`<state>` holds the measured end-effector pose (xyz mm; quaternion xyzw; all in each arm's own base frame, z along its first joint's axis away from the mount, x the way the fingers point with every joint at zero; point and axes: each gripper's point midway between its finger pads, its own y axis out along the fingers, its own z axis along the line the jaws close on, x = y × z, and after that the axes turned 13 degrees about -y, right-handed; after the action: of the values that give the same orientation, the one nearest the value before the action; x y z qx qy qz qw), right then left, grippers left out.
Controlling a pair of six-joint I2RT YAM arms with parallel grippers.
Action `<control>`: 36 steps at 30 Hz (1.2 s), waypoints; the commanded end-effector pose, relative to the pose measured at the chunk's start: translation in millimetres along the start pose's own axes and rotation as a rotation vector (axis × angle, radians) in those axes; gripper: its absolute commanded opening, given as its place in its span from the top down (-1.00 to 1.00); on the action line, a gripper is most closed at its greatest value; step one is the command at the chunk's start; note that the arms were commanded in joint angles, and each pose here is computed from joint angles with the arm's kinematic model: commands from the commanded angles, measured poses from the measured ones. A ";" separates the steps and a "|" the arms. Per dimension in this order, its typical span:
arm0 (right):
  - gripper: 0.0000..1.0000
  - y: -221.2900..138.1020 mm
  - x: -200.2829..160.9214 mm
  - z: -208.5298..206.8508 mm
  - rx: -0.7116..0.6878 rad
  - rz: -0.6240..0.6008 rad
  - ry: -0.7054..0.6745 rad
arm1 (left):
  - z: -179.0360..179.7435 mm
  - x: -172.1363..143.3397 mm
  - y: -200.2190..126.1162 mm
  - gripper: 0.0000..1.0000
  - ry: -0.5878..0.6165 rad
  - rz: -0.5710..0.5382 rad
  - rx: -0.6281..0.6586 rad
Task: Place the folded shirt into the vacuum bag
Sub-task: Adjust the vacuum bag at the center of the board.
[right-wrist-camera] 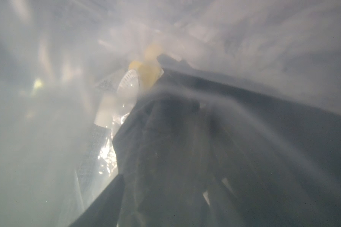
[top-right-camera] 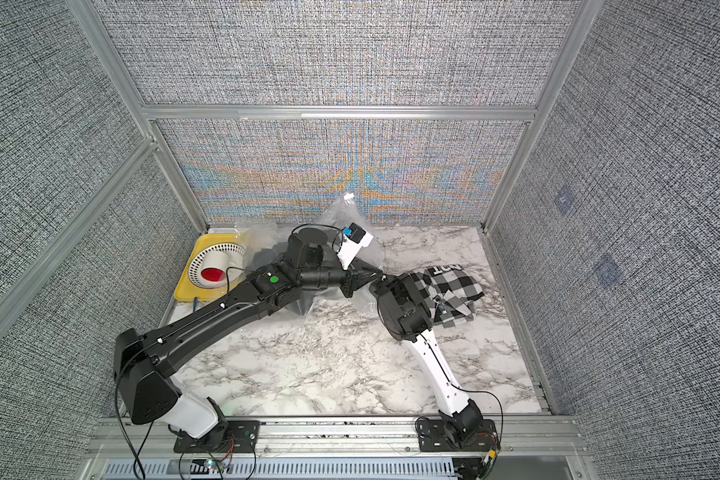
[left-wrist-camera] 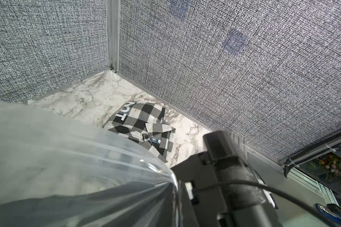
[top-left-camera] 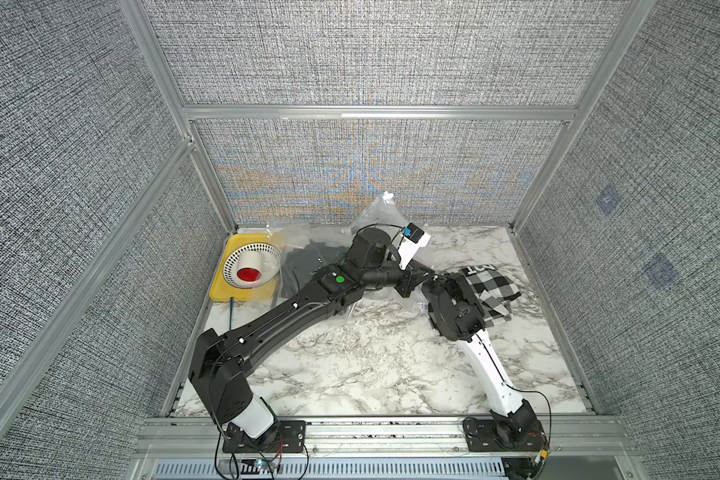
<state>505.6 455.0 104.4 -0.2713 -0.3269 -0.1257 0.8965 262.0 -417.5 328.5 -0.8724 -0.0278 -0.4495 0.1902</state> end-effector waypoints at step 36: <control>-0.27 -49.5 -72.9 -54.1 -0.030 0.120 0.039 | 43.1 -10.8 -2.0 1.00 -0.045 0.013 0.106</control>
<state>451.7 387.3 51.1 -0.2896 -0.2960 -0.0790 0.9068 282.8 -402.1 303.9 -0.8741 -0.0423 -0.4275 0.2266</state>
